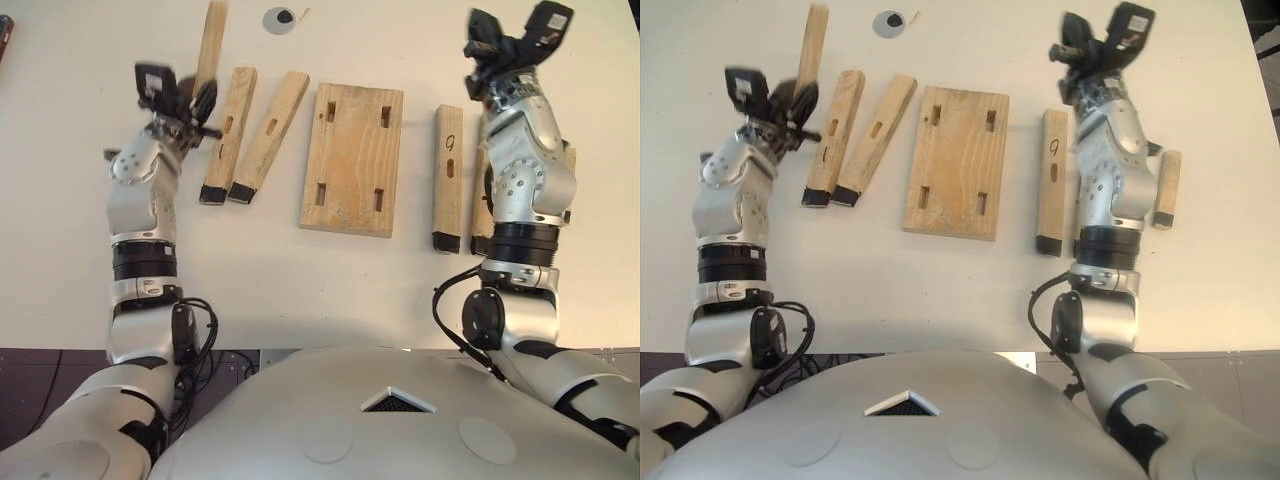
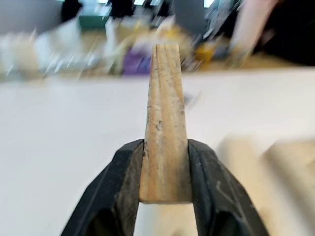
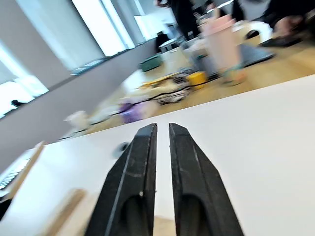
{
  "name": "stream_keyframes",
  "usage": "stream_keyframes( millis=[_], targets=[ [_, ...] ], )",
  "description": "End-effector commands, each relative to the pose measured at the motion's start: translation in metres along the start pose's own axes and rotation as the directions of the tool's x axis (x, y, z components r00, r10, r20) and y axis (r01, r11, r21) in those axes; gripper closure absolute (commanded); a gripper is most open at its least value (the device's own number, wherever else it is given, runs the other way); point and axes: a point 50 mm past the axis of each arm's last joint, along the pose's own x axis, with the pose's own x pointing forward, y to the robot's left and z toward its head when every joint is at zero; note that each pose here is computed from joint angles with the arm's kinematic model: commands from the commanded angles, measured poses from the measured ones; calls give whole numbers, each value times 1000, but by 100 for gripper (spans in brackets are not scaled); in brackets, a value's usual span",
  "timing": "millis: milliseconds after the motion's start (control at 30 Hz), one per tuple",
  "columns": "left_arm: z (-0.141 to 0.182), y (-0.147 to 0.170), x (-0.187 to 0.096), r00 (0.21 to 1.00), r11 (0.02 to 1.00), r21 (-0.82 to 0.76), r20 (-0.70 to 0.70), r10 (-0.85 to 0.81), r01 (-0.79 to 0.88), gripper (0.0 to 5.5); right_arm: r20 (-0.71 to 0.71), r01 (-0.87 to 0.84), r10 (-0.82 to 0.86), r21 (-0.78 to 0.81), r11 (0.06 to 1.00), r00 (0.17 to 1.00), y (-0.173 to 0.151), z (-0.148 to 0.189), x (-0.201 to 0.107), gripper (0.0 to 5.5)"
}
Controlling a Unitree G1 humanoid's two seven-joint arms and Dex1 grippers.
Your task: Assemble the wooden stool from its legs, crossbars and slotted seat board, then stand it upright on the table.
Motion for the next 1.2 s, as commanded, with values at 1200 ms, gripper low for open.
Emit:
stream_keyframes(
  millis=[1200],
  targets=[
    [10, -95, 6, 944, 945, 9, 42, -326, 326, 317, 118, 284, -274, -85, 955, 955, -36, 42, -5, 512]
  ],
)
